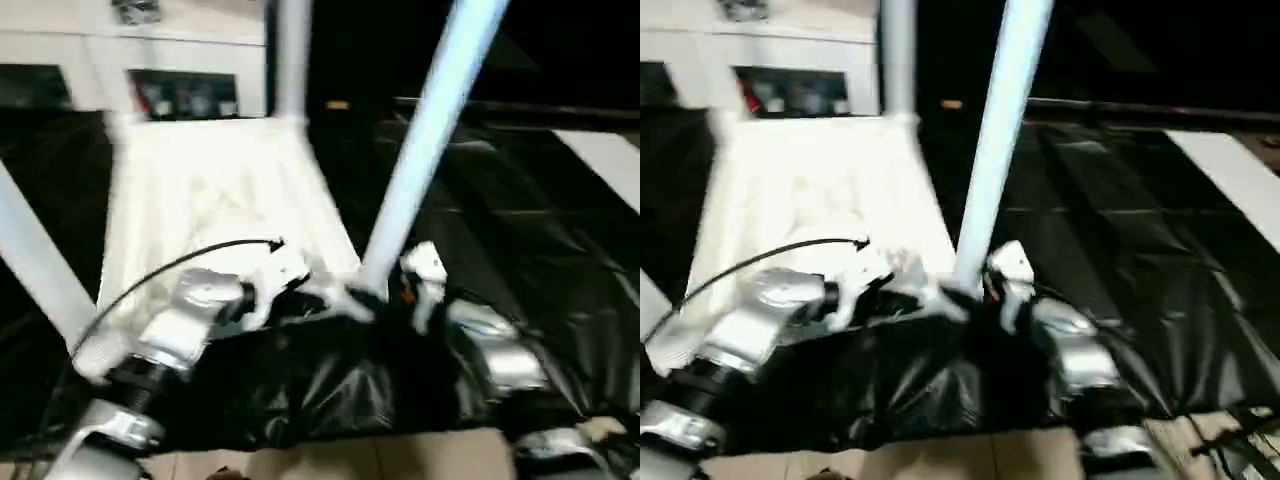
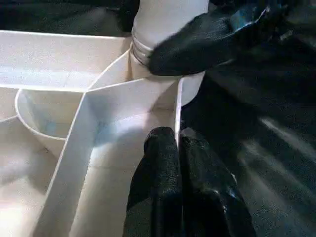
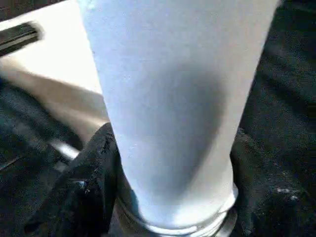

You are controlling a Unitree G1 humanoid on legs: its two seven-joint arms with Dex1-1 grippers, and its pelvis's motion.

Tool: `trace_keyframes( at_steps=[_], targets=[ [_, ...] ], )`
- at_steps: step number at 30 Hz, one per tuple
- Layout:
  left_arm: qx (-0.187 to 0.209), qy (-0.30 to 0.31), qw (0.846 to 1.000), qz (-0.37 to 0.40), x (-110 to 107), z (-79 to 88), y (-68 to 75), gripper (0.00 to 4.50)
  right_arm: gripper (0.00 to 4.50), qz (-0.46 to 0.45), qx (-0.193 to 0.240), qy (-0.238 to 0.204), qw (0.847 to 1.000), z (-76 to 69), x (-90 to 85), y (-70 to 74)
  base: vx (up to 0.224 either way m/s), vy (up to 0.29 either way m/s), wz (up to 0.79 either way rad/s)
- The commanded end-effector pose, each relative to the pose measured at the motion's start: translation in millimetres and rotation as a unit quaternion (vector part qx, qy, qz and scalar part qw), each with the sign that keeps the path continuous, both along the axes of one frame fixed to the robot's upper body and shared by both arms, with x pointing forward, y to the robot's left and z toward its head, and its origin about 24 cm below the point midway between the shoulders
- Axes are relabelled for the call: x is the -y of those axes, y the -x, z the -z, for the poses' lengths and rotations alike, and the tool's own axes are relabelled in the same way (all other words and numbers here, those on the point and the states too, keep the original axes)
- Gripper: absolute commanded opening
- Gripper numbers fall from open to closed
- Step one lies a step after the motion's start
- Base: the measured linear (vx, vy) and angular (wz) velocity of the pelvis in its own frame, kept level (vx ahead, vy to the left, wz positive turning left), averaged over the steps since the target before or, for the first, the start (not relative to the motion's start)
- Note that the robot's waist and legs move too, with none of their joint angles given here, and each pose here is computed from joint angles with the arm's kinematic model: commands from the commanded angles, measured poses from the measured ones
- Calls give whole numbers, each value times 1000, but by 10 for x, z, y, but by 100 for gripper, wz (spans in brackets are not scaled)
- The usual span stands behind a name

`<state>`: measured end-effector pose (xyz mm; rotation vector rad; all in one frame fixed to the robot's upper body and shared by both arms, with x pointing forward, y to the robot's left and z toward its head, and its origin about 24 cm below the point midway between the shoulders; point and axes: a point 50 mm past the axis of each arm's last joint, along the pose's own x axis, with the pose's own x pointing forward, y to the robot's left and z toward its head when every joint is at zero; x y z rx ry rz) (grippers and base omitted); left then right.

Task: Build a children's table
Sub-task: Rotate leg to tighten

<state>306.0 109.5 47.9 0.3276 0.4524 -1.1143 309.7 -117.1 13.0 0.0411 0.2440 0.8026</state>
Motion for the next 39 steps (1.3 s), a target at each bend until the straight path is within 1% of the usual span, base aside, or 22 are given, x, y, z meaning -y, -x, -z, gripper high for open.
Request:
trace_keyframes(
  at_steps=[1, 2, 5, 6, 7, 9, 10, 12, 13, 15, 19, 22, 25, 28, 29, 30, 31, 32, 33, 35, 37, 39],
  targets=[
    [22, 7, 1000, -19, 165, -70, -32, 0, 271, -3, -31, 32, 999, 152, -173, 58, 0, 0, 0],
    [25, 9, 999, -33, 229, -85, -36, 0, 271, 17, -23, 33, 999, 130, -207, 25, 0, 0, 0],
    [25, 14, 999, -40, 281, -95, -28, 0, 271, 27, -16, 22, 999, 92, -236, 1, 0, 0, 0],
    [25, 14, 999, -37, 292, -91, -17, 0, 305, 30, -16, 17, 999, 87, -244, 0, 0, 0, 0],
    [25, 17, 999, -33, 301, -89, -1, 0, 305, 27, -14, 11, 999, 73, -251, 5, 0, 0, 0],
    [24, 19, 999, -29, 300, -92, 4, 0, 343, 20, -13, 9, 1000, 64, -252, 12, 0, 0, 0],
    [23, 22, 999, -22, 294, -94, 5, 0, 343, 13, -12, 8, 1000, 53, -248, 17, 0, 0, 0],
    [24, 25, 999, -3, 275, -102, 8, 0, 360, -8, -3, 13, 1000, 32, -230, 33, 0, 0, 0],
    [22, 27, 999, 9, 261, -105, 10, 0, 360, -23, 1, 18, 1000, 27, -211, 45, 0, 0, 0],
    [12, 30, 998, 61, 216, -112, 41, 0, 360, -78, 6, 26, 997, 18, -135, 96, 0, 0, 0],
    [-1, 25, 995, 101, 168, -111, 74, 0, 360, -139, 7, 24, 990, 2, -82, 172, 0, 0, 0],
    [-12, 17, 987, 159, 95, -127, 110, 0, 360, -222, -1, 21, 975, -29, -6, 272, 0, 0, 0],
    [-29, 3, 981, 192, -1, -123, 101, 0, 360, -296, -16, 34, 954, -44, 100, 343, 0, 0, 0],
    [-37, 1, 978, 206, -31, -125, 100, 0, 360, -321, -23, 37, 946, -54, 137, 362, 0, 0, 0],
    [-39, -6, 976, 212, -51, -115, 97, 0, 343, -334, -30, 38, 941, -56, 151, 365, 0, 0, 0],
    [-39, -6, 976, 212, -51, -115, 97, 0, 343, -334, -30, 38, 941, -56, 151, 365, 0, 0, 0],
    [-43, -13, 975, 218, -68, -103, 98, 0, 343, -345, -36, 42, 937, -53, 158, 363, 0, 0, 0],
    [-44, -13, 975, 219, -71, -101, 98, 0, 329, -348, -37, 43, 936, -53, 158, 364, 0, 0, 0],
    [-44, -13, 974, 220, -72, -100, 98, 0, 313, -349, -37, 44, 935, -53, 158, 364, 0, 0, 0],
    [-45, -13, 974, 220, -75, -97, 99, 0, 309, -350, -37, 44, 935, -53, 151, 362, 0, 0, 0],
    [-41, -11, 977, 210, -89, -88, 75, 0, 285, -345, -34, 34, 937, -51, 116, 348, 0, 0, 0],
    [-37, -8, 979, 202, -92, -84, 60, 0, 276, -341, -34, 28, 939, -47, 97, 343, 0, 0, 0]
  ],
)
